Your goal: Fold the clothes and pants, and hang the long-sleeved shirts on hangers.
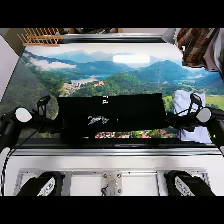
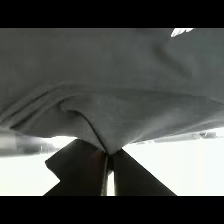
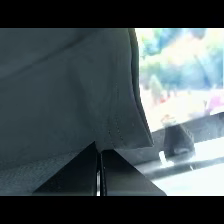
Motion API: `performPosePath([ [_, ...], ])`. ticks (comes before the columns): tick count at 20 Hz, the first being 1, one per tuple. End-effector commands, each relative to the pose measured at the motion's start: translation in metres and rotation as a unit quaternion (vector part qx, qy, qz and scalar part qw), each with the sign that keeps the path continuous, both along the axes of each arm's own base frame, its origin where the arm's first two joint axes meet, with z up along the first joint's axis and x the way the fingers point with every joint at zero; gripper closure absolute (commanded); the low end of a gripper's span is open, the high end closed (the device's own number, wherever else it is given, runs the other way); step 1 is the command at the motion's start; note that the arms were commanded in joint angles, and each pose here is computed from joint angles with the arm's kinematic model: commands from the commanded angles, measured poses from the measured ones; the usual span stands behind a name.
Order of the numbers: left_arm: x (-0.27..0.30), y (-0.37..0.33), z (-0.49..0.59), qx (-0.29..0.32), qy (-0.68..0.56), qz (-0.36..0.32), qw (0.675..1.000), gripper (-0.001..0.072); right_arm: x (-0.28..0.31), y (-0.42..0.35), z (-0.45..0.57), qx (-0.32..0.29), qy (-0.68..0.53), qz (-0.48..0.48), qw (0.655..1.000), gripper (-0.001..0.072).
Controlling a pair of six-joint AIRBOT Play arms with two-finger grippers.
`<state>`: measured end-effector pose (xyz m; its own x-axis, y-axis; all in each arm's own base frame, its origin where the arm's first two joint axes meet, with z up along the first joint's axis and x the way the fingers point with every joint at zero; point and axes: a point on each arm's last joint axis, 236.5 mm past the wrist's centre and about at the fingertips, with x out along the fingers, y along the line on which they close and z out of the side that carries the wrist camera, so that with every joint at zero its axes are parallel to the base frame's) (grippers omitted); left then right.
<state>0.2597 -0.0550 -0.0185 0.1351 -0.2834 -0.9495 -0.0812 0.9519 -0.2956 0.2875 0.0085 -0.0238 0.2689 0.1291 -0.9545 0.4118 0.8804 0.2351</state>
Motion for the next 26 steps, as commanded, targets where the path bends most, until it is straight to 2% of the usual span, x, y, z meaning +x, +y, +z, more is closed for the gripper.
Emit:
performPosePath([
  [1,0.039,0.002,0.012,0.005,-0.013,-0.017,1.0,0.0699,0.023,-0.003,0.008,-0.004,0.001,0.005,1.0,0.0702],
  [12,0.147,0.005,-0.004,0.004,-0.012,-0.029,1.0,0.07,0.118,-0.008,-0.011,0.005,0.011,0.008,1.0,0.0701],
  [14,0.161,0.005,-0.007,0.001,-0.014,-0.028,1.0,0.0699,0.136,-0.002,-0.015,0.023,-0.012,-0.004,1.0,0.07],
  [17,0.177,0.005,-0.012,0.001,-0.017,-0.028,0.999,0.0682,0.176,0.02,-0.004,0.083,-0.092,-0.017,0.992,0.0686],
  [18,0.181,0.006,-0.012,0.001,-0.021,-0.026,0.999,0.0407,0.19,0.028,0.004,0.1,-0.125,-0.011,0.987,0.0556],
  [19,0.189,0.007,-0.01,0.003,-0.034,-0.021,0.999,0.0094,0.203,0.033,0.013,0.116,-0.158,-0.009,0.981,0.0251],
  [20,0.198,0.009,-0.004,0.004,-0.05,-0.012,0.999,0.009,0.213,0.036,0.022,0.127,-0.183,-0.013,0.975,0.0106],
  [23,0.216,0.018,0.03,0.004,-0.094,0.011,0.996,0.009,0.219,0.022,0.035,0.129,-0.204,-0.006,0.97,0.0105],
  [26,0.214,0.015,0.058,0.005,-0.117,0.006,0.993,0.0092,0.196,-0.008,0.02,0.13,-0.161,0.013,0.978,0.0105],
])
